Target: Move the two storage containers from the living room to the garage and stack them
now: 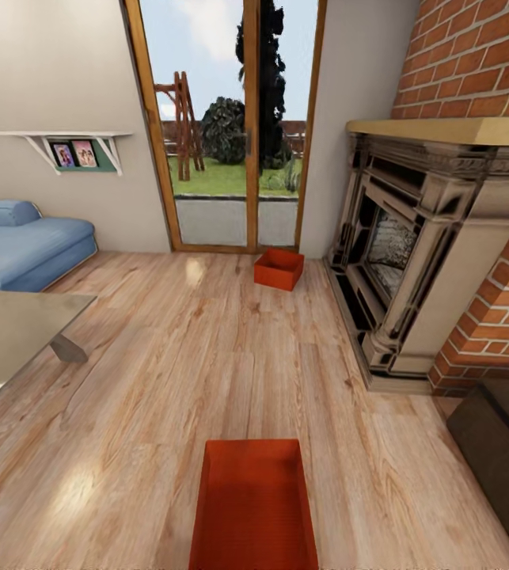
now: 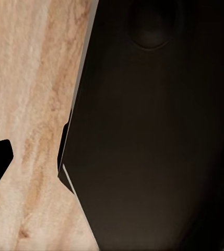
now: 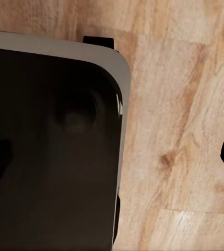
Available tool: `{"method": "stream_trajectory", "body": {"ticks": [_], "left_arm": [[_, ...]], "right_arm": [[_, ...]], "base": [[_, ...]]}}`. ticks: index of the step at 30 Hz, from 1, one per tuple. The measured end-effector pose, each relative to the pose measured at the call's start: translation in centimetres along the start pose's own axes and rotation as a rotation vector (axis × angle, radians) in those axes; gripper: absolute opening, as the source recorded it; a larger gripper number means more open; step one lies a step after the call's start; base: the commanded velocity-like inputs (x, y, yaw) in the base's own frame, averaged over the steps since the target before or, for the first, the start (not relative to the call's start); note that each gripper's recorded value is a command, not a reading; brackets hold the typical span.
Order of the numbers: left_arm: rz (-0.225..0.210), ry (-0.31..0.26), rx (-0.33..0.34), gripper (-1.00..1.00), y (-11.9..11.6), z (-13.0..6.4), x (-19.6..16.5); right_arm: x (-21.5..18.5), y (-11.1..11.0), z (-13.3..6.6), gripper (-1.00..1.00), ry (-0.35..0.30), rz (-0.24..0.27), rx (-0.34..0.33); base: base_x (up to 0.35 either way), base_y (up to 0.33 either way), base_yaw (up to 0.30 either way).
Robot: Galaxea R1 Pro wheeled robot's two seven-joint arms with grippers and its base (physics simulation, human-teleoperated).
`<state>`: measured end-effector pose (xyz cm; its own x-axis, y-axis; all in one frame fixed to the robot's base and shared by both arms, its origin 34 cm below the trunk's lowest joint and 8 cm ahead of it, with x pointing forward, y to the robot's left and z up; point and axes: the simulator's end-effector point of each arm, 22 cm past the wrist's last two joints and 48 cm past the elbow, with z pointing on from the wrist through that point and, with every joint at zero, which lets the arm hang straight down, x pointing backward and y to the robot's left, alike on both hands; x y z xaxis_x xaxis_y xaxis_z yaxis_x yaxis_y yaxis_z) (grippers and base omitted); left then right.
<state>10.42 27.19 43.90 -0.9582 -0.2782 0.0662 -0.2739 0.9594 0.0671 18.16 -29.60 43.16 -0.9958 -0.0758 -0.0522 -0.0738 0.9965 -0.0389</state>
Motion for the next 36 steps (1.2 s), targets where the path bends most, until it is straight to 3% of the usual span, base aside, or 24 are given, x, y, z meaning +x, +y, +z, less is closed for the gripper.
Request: {"method": "stream_trajectory", "body": {"ticks": [36], "left_arm": [[0.004,0.062,-0.016,1.00,0.6,-0.1,2.5]], "right_arm": [[2.2,0.1,0.1,1.00,0.055,-0.011,-0.006]], "base": [[0.000,0.000,0.000]]}}
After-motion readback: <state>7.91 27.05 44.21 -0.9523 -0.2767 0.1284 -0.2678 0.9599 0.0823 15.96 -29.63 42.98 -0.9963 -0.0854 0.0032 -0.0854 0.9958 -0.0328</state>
